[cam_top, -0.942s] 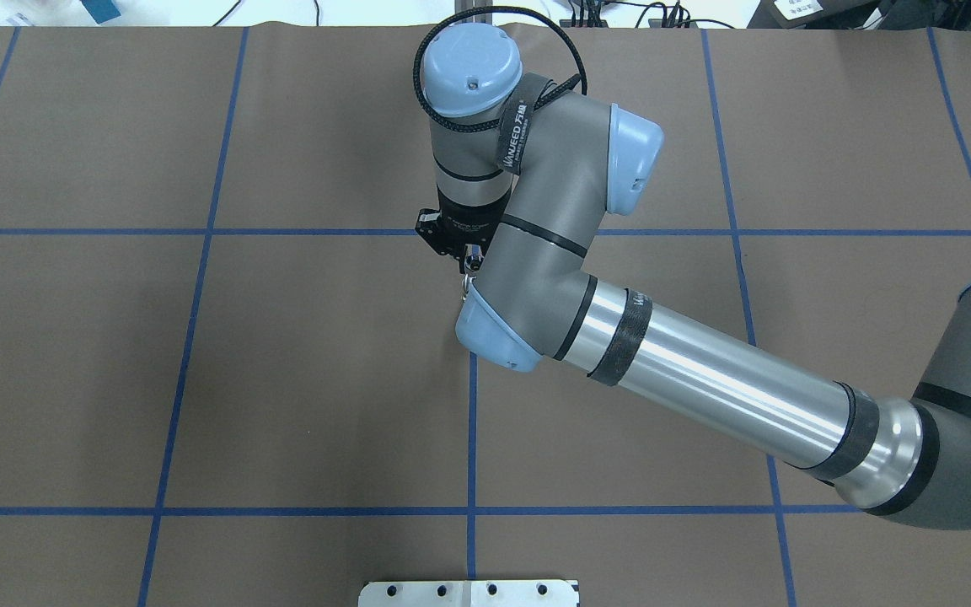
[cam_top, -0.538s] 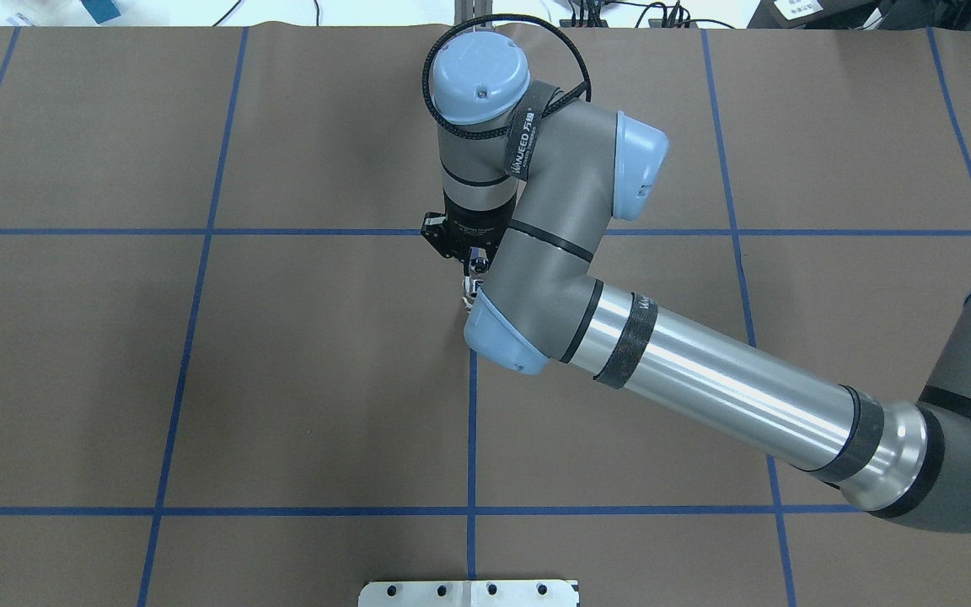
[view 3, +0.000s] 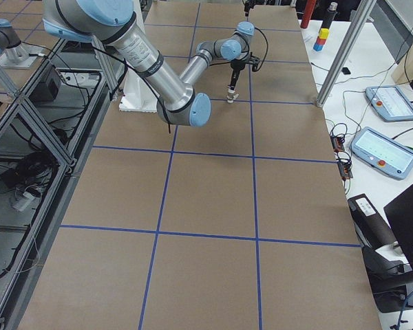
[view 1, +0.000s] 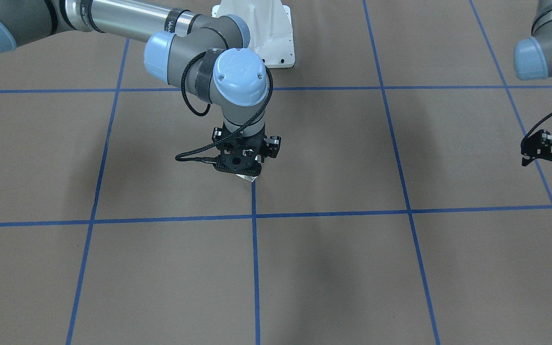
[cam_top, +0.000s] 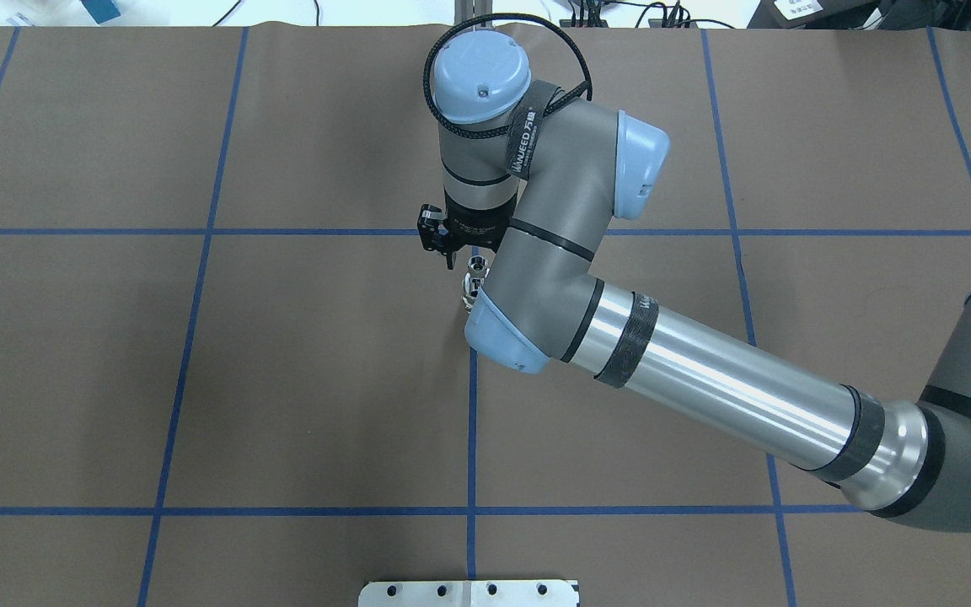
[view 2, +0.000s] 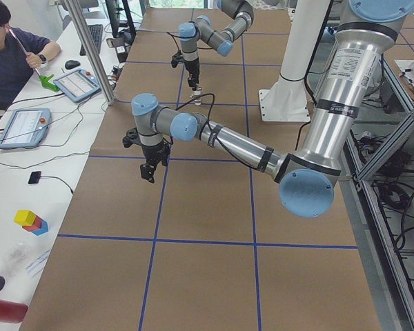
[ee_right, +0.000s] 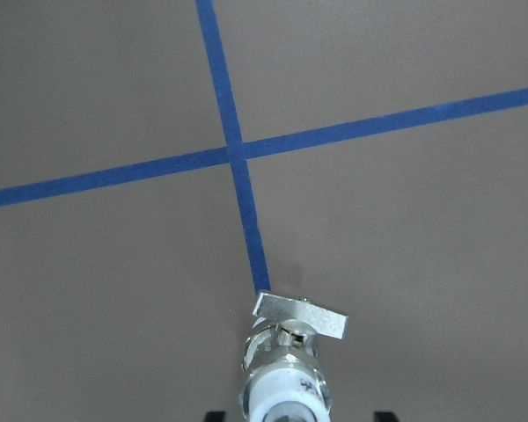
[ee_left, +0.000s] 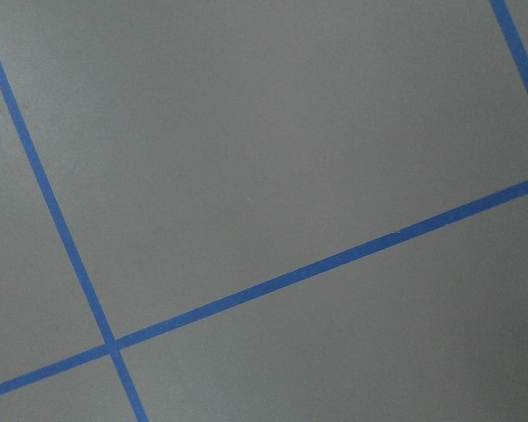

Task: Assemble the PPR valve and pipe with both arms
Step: 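Lower the pipe fitting with the right gripper onto the valve top, then open the right gripper and lift it away from the valve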

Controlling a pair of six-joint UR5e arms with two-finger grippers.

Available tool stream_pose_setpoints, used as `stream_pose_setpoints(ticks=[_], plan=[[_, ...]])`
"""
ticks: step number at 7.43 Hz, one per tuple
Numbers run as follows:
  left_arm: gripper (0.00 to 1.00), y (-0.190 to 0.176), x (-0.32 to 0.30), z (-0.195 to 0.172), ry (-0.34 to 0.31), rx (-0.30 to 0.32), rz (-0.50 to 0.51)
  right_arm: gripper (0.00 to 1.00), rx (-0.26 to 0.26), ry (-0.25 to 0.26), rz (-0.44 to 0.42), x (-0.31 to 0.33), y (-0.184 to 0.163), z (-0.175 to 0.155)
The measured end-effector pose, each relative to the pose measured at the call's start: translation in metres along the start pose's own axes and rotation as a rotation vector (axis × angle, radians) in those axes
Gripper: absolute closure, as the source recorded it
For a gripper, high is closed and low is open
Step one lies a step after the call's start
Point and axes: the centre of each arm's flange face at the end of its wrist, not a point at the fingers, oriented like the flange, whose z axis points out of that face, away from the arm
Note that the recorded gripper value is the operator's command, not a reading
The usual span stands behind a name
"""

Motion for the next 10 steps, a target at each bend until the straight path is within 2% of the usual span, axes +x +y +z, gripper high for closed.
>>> stream_pose_setpoints(ticks=[2,4,5,7,8,10], plan=[[0.00,-0.001,0.001,-0.001,0.000,0.002,0.002,0.00,0.016,-0.014,0.011,0.004,-0.011,-0.015],[0.00,-0.001,0.001,-0.003,0.000,0.009,0.006,0.00,0.049,-0.041,0.030,0.031,-0.034,-0.056],[0.00,-0.001,0.001,-0.005,-0.001,0.017,0.011,0.00,0.066,-0.032,0.015,0.067,-0.045,-0.073],[0.00,0.003,-0.015,-0.013,-0.008,0.039,0.004,0.00,0.095,0.030,-0.087,0.180,-0.078,-0.095],[0.00,0.008,-0.027,-0.020,0.000,0.049,0.003,0.00,0.093,0.056,-0.137,0.241,-0.099,-0.104],[0.00,0.034,-0.076,-0.024,0.058,0.054,-0.006,0.00,0.072,0.082,-0.223,0.363,-0.137,-0.116]])
